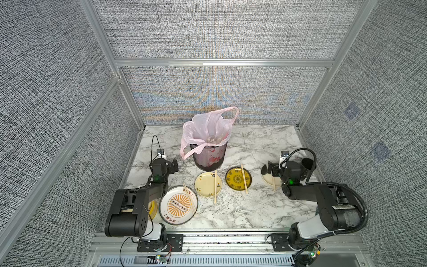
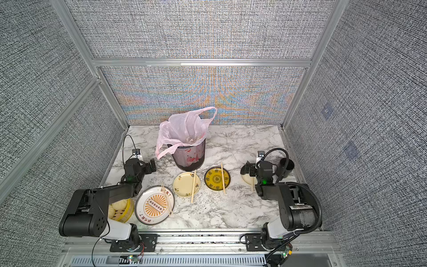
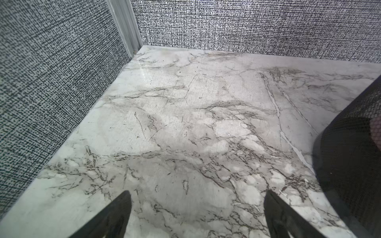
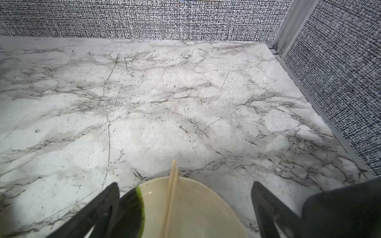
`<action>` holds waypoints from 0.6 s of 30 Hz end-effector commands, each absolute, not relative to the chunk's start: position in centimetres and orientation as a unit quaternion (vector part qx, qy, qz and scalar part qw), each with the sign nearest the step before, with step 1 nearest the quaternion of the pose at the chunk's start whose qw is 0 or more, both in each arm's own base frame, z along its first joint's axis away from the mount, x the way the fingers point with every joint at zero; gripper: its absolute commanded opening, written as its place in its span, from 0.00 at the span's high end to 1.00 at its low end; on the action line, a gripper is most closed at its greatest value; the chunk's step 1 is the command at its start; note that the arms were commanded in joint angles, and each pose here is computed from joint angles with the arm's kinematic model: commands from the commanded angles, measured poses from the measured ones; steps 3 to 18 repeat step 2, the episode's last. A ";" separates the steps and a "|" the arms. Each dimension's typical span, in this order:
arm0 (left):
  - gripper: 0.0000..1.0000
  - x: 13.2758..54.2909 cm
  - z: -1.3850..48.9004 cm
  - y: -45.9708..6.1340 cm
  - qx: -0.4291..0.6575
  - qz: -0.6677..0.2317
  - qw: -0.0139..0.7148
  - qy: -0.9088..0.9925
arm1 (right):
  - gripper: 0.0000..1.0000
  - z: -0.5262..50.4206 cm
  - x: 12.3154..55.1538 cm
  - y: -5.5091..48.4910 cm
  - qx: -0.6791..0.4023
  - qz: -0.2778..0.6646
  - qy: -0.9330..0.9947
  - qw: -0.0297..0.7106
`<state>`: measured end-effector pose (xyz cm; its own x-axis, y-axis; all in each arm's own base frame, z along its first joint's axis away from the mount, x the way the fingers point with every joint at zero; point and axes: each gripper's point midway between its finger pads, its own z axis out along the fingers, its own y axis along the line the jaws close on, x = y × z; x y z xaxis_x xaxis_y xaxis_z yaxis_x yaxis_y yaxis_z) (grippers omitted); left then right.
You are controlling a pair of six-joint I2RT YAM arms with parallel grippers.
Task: Remove the packaging of disposable chopsticks
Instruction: Reset both arms
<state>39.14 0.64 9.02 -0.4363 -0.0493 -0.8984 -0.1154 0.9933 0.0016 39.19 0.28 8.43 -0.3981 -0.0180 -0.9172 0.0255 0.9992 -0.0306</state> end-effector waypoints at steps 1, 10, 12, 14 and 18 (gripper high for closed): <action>0.00 39.4 9.7 0.6 -0.045 0.030 0.541 0.839 | 0.01 8.8 39.6 0.4 -0.004 -0.021 0.833 0.553; 0.00 39.4 9.7 0.6 -0.045 0.031 0.540 0.840 | 0.01 8.8 39.5 0.4 -0.003 -0.022 0.832 0.555; 0.00 39.4 9.7 0.6 -0.045 0.031 0.540 0.840 | 0.01 8.8 39.5 0.4 -0.003 -0.022 0.832 0.555; 0.00 39.4 9.7 0.6 -0.045 0.031 0.540 0.840 | 0.01 8.8 39.5 0.4 -0.003 -0.022 0.832 0.555; 0.00 39.4 9.7 0.6 -0.045 0.031 0.540 0.840 | 0.01 8.8 39.5 0.4 -0.003 -0.022 0.832 0.555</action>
